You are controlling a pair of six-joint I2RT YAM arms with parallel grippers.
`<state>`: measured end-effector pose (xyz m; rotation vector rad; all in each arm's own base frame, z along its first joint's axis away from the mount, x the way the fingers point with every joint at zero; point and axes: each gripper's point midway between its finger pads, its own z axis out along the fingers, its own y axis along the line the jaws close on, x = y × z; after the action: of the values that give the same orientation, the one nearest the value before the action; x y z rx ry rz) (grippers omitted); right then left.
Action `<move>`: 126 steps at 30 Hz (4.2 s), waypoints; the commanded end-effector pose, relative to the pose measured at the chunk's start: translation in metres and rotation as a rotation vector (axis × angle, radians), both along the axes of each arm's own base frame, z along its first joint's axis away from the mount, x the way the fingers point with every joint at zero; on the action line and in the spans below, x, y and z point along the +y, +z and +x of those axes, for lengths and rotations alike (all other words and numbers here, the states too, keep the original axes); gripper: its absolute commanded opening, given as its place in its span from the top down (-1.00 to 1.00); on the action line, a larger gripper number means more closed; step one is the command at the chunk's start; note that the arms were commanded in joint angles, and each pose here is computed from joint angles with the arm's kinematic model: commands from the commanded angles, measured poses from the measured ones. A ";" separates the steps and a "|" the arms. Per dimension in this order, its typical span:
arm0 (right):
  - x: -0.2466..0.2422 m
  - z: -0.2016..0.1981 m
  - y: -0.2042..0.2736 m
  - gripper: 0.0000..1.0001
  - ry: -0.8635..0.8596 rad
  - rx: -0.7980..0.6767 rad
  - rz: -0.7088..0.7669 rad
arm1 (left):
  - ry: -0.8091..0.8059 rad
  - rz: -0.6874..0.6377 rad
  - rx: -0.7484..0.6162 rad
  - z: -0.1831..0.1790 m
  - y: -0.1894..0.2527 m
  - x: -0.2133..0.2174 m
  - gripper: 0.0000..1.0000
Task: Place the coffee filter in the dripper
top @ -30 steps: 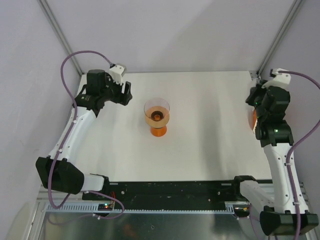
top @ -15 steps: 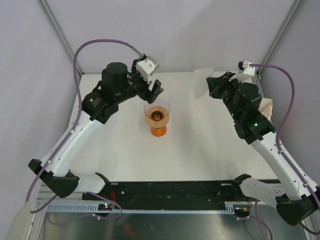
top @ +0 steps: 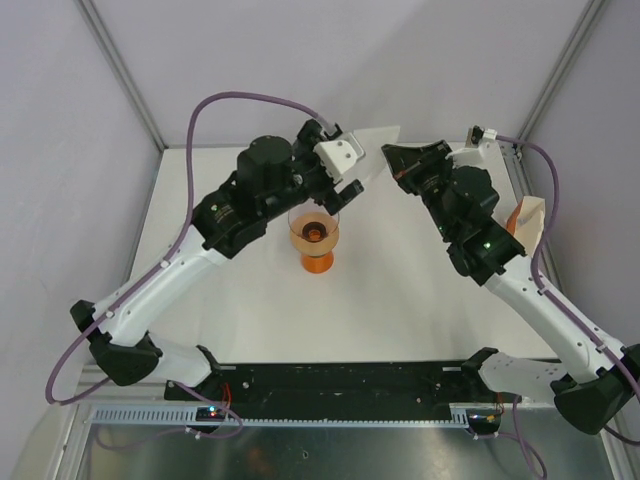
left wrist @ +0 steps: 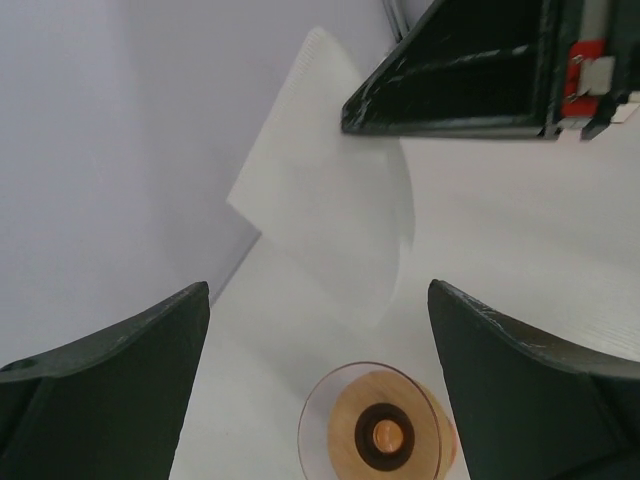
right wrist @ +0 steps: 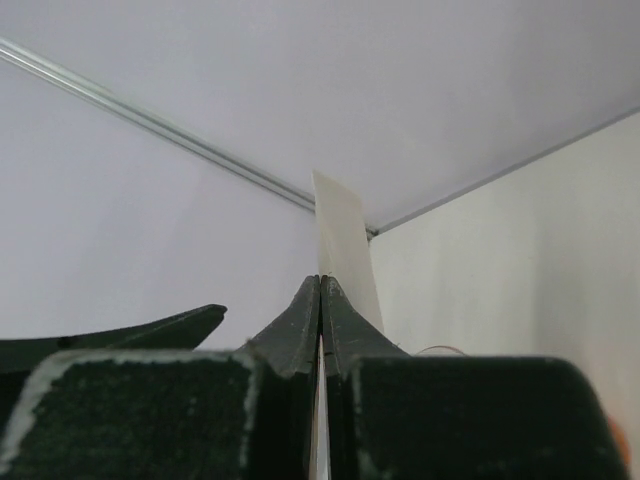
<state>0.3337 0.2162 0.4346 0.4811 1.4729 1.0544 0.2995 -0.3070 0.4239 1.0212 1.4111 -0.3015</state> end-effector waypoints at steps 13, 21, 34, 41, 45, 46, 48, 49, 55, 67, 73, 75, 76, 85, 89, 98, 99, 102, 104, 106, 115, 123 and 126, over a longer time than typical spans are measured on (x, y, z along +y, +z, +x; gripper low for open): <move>0.018 -0.008 0.031 1.00 0.003 0.040 0.288 | 0.152 0.052 -0.242 0.016 0.010 0.003 -0.48; 0.030 -0.008 0.027 1.00 0.050 0.056 0.294 | 0.198 0.085 -0.277 0.024 0.003 0.004 -0.16; 0.042 -0.016 0.035 0.63 0.115 -0.063 0.151 | 0.269 0.082 -0.287 0.027 -0.006 0.014 0.99; 0.059 -0.050 0.017 0.14 0.164 -0.123 -0.136 | 0.354 -0.028 -0.198 0.040 -0.006 0.026 0.99; 0.063 -0.065 0.005 0.04 0.124 -0.108 -0.220 | 0.363 -0.080 -0.158 0.040 -0.006 0.028 1.00; 0.061 -0.067 0.001 0.02 0.111 -0.092 -0.236 | 0.361 -0.085 -0.150 0.040 -0.006 0.027 1.00; 0.059 -0.069 -0.007 -0.03 0.094 -0.070 -0.247 | 0.356 -0.091 -0.132 0.038 -0.009 0.027 0.99; 0.057 -0.068 -0.011 -0.05 0.086 -0.061 -0.247 | 0.354 -0.091 -0.122 0.037 -0.011 0.027 1.00; 0.055 -0.062 0.003 -0.18 0.054 -0.131 -0.190 | 0.332 -0.092 -0.090 0.032 -0.015 0.026 0.99; 0.048 -0.027 -0.001 0.08 -0.024 -0.112 -0.131 | 0.298 -0.121 -0.040 0.023 -0.011 0.023 0.99; 0.049 -0.020 -0.005 0.08 -0.028 -0.102 -0.120 | 0.291 -0.125 -0.035 0.022 -0.009 0.022 0.99; 0.052 -0.017 -0.008 0.05 -0.022 -0.098 -0.122 | 0.288 -0.123 -0.034 0.022 -0.009 0.021 0.99; 0.054 -0.014 -0.010 0.04 -0.019 -0.096 -0.124 | 0.286 -0.122 -0.034 0.021 -0.009 0.021 0.99; 0.061 0.002 -0.032 0.13 -0.016 -0.050 -0.139 | 0.306 -0.112 -0.046 0.024 -0.007 0.023 1.00; 0.059 0.010 -0.041 0.19 -0.027 -0.028 -0.152 | 0.310 -0.103 -0.048 0.025 -0.010 0.021 1.00; 0.059 0.028 -0.059 0.56 -0.047 0.009 -0.159 | 0.345 -0.078 -0.084 0.016 -0.004 0.022 1.00; 0.057 0.028 -0.060 0.63 -0.054 0.011 -0.172 | 0.364 -0.071 -0.100 0.018 -0.002 0.026 1.00; 0.047 0.030 -0.069 0.75 -0.082 0.031 -0.234 | 0.421 -0.056 -0.146 0.022 0.007 0.039 1.00; 0.038 0.029 -0.075 0.87 -0.095 0.050 -0.279 | 0.445 -0.051 -0.165 0.025 0.011 0.046 0.99; 0.036 0.027 -0.078 0.97 -0.077 0.051 -0.316 | 0.459 -0.047 -0.170 0.028 0.011 0.050 1.00; 0.049 0.018 -0.090 1.00 0.062 0.120 -0.526 | 0.450 -0.029 -0.131 0.024 -0.011 0.058 0.95; 0.086 0.010 -0.089 1.00 0.245 0.189 -0.700 | 0.277 -0.027 0.071 -0.013 -0.038 0.053 -0.12; 0.091 0.006 -0.092 1.00 0.297 0.218 -0.742 | 0.260 -0.052 0.127 -0.020 -0.033 0.064 -0.27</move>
<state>0.3562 0.3039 0.3527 -0.0269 1.9230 0.6445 0.2997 -0.2530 0.3735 0.8015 1.5926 -0.0647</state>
